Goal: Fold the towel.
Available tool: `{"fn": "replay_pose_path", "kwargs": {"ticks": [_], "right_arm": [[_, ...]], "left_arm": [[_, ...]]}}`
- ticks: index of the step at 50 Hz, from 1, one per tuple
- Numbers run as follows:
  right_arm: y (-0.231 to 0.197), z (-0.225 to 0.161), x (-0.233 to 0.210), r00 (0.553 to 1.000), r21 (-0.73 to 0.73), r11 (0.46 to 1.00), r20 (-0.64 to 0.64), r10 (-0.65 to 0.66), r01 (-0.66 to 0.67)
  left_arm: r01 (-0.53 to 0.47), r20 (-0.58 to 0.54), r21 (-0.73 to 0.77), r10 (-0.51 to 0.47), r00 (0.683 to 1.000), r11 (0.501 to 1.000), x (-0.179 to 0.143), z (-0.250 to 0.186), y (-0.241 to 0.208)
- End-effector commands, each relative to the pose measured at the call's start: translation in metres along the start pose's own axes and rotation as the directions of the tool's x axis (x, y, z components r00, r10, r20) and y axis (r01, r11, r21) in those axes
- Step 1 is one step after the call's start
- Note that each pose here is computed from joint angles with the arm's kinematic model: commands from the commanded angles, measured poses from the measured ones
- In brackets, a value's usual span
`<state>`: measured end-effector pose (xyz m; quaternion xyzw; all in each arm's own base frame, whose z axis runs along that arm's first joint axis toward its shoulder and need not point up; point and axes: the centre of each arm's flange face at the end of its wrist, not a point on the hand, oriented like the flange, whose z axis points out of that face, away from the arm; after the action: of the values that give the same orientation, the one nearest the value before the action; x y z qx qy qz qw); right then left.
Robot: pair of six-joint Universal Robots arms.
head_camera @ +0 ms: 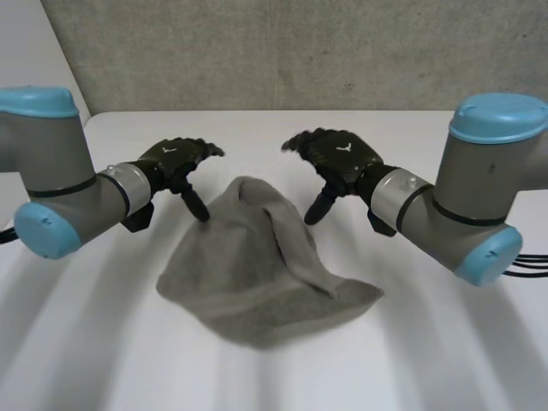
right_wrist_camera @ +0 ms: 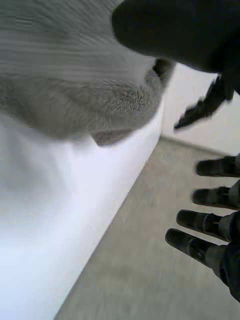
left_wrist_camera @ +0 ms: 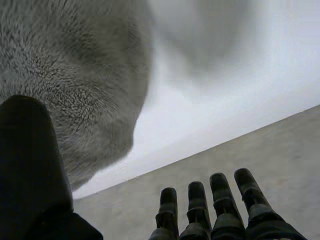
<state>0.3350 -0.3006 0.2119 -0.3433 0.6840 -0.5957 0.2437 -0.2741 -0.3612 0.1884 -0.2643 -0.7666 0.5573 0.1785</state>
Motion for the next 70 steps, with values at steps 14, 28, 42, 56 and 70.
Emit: {"fn": "replay_pose_path", "kwargs": {"ticks": [14,28,42,56,70], "right_arm": [[0.002,-0.097,-0.038,0.967,-0.021,0.967,0.014,-0.255,0.255],[0.042,-0.059,-0.028,0.952,-0.05,0.951,-0.026,-0.306,0.305],[0.064,-0.02,-0.007,0.953,-0.152,0.948,-0.076,-0.293,0.279],[0.079,-0.004,-0.01,0.977,-0.174,0.965,-0.056,-0.207,0.194],[0.066,0.014,-0.006,0.988,-0.095,0.987,-0.075,-0.136,0.128]], "left_arm": [[-0.003,0.015,0.03,0.003,1.0,1.0,0.066,-0.091,0.0],[-0.133,-0.071,0.002,0.133,0.989,0.991,0.173,-0.13,0.056],[-0.169,-0.096,-0.02,0.166,0.981,0.985,0.199,-0.122,0.08],[-0.201,-0.027,0.004,0.201,0.979,0.98,0.204,-0.116,0.095],[-0.314,0.089,0.144,0.304,0.949,0.938,0.199,-0.082,0.081]]}}
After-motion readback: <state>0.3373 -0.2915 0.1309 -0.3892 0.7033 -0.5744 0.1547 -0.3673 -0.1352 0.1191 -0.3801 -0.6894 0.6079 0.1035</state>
